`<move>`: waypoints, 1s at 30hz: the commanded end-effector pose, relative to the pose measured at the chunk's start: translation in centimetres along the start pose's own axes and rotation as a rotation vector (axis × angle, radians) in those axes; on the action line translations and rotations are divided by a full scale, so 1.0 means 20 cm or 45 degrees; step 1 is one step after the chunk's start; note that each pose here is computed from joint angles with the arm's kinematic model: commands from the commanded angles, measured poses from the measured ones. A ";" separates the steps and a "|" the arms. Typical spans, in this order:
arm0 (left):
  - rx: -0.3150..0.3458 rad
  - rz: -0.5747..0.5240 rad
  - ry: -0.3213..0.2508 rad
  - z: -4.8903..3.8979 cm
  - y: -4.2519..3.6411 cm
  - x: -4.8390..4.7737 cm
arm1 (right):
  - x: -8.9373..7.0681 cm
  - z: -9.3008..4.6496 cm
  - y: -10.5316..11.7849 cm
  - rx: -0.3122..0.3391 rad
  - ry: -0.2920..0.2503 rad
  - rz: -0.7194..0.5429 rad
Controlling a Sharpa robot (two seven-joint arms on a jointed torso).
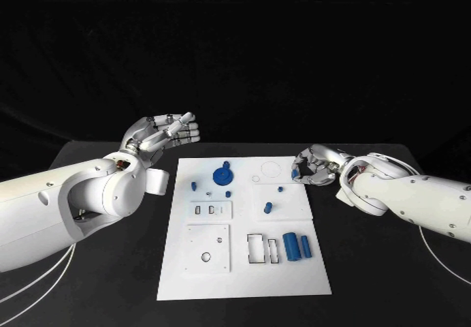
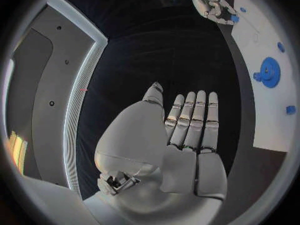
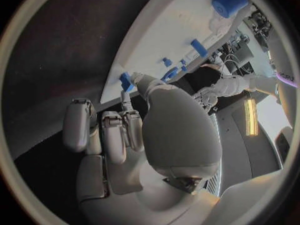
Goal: Assemble the parts on the task board
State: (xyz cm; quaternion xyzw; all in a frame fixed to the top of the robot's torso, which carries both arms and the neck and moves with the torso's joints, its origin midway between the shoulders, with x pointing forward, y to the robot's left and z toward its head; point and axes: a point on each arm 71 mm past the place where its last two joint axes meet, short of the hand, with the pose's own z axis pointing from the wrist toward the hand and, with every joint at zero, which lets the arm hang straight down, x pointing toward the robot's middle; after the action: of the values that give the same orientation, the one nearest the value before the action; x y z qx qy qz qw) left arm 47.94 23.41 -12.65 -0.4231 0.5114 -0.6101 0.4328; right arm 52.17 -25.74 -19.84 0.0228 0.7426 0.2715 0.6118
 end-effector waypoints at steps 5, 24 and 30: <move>0.011 -0.009 0.025 0.001 -0.006 0.013 | 0.01 0.01 0.00 0.003 0.006 -0.009; 0.005 -0.010 0.027 0.000 -0.005 0.011 | 0.02 0.02 0.00 0.015 -0.001 -0.013; 0.004 -0.010 0.026 -0.001 -0.005 0.010 | 0.02 0.02 -0.01 0.023 -0.013 -0.020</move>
State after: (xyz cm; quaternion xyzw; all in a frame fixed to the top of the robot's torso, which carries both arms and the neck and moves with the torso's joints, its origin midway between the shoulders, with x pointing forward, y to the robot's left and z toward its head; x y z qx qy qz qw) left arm 47.93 23.45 -12.67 -0.4235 0.5124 -0.6097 0.4317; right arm 52.47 -25.61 -20.23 0.0262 0.7429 0.2656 0.6138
